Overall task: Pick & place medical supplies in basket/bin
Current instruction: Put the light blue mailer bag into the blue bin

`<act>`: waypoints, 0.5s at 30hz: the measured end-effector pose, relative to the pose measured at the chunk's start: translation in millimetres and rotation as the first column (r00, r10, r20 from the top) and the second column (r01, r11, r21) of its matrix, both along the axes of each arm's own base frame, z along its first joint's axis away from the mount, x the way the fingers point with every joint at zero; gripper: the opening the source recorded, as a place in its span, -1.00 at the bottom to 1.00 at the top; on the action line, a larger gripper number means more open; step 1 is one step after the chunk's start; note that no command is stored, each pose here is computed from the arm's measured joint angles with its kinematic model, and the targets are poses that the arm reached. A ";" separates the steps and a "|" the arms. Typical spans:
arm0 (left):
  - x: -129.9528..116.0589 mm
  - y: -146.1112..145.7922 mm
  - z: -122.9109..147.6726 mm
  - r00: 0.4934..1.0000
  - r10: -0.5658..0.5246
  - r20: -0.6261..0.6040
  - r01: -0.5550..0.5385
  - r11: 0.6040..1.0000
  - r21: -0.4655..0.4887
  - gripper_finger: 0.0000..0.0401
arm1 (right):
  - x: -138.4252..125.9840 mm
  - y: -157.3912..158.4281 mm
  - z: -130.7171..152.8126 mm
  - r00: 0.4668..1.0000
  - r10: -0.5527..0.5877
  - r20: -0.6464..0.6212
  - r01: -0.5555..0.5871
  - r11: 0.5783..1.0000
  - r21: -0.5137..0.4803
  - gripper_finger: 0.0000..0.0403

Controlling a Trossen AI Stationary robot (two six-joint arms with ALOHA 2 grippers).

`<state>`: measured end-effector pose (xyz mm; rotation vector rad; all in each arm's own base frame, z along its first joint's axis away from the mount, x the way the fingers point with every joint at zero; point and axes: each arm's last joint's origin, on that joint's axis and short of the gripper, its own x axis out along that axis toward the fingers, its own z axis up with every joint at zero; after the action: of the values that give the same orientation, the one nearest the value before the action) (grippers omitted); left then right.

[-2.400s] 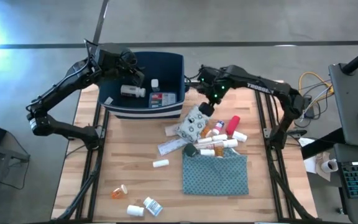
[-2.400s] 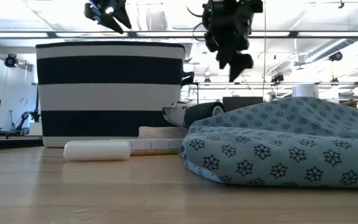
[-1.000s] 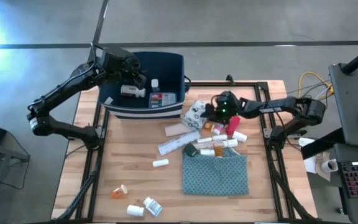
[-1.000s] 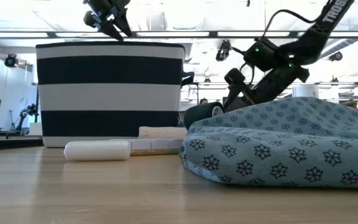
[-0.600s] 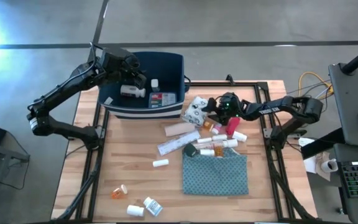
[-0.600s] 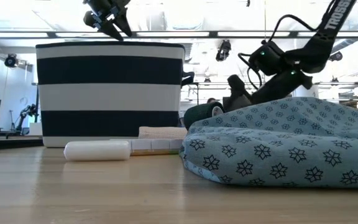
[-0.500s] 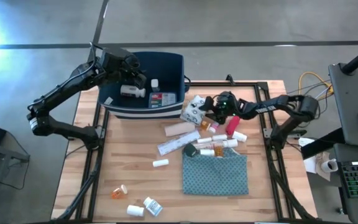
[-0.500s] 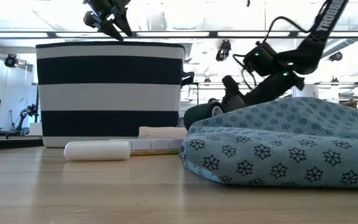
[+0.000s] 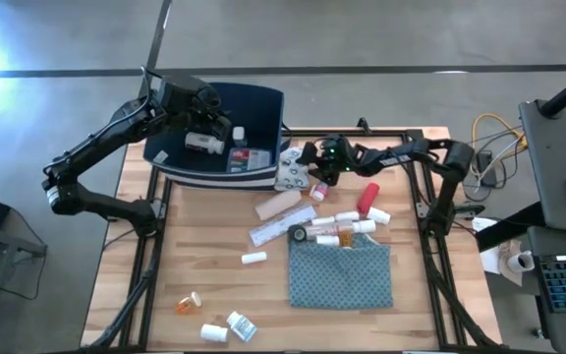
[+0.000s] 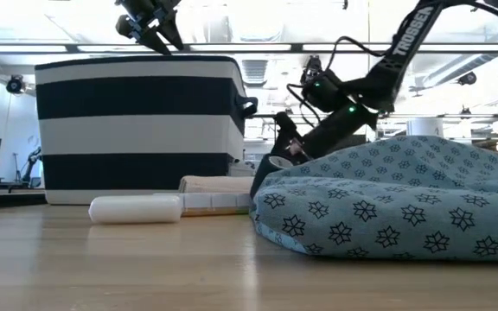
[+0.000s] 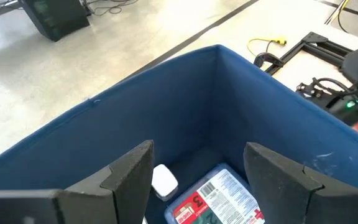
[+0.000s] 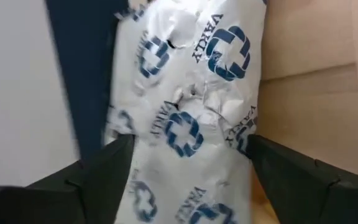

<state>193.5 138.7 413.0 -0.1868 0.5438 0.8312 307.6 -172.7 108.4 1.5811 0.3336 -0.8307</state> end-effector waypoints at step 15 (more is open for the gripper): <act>-0.1 -0.1 0.0 1.000 0.000 -0.001 0.000 1.000 0.000 0.14 | 2.4 -4.5 1.7 0.982 0.097 -0.161 -0.114 0.988 -0.100 -0.73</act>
<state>193.3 138.6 413.0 -0.1865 0.5443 0.8311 310.0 -177.2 110.1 1.3888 0.4734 -0.8775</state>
